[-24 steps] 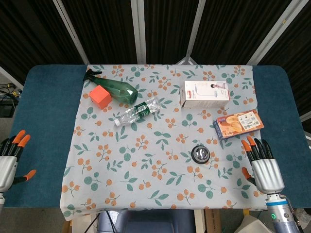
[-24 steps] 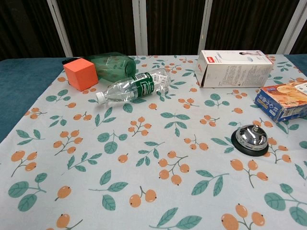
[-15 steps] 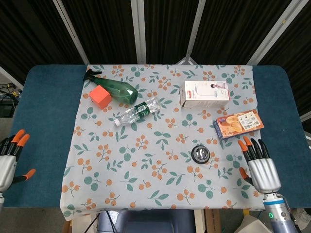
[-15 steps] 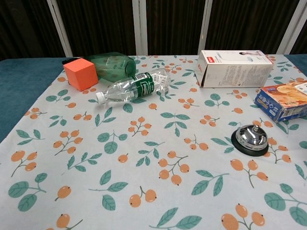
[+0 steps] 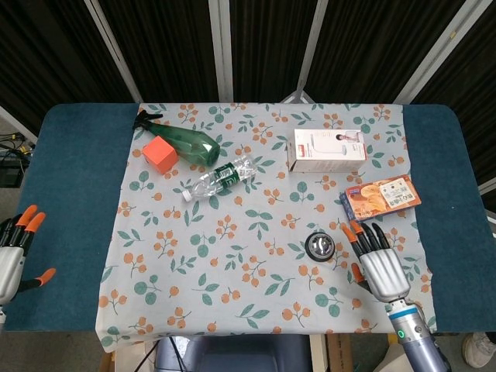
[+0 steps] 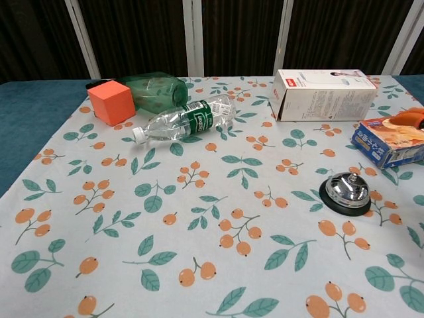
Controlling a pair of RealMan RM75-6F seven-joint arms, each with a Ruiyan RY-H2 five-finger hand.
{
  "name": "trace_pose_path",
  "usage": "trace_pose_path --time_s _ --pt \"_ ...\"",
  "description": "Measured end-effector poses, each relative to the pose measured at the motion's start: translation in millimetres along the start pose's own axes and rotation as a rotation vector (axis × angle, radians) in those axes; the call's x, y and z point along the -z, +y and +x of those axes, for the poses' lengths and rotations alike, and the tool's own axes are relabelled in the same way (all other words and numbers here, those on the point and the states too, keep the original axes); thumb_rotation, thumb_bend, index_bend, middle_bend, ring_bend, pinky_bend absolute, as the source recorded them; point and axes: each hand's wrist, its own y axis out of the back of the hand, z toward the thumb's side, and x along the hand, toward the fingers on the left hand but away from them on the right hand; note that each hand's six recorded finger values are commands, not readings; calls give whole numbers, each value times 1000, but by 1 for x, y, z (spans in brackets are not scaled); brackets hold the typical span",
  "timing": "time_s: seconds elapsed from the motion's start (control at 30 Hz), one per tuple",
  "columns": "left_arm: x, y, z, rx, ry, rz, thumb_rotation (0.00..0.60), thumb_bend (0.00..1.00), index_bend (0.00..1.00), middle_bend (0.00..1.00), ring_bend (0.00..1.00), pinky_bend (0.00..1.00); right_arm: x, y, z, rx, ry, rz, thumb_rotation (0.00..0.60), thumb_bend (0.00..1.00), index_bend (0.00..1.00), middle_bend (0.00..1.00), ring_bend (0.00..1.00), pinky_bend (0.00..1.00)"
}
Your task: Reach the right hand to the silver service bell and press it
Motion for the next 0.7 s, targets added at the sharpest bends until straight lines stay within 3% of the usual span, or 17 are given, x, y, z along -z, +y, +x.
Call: trace_pose_path --time_s 0.17,0.7 --pt "0 -1 -1 3 1 0 600 7 0 0 0 0 -12 -15 -8 -43 14 31 600 839 0 0 0 0" --pt "0 -2 1 8 4 3 600 7 0 0 0 0 -17 -43 -18 -126 3 86 600 843 0 0 0 0"
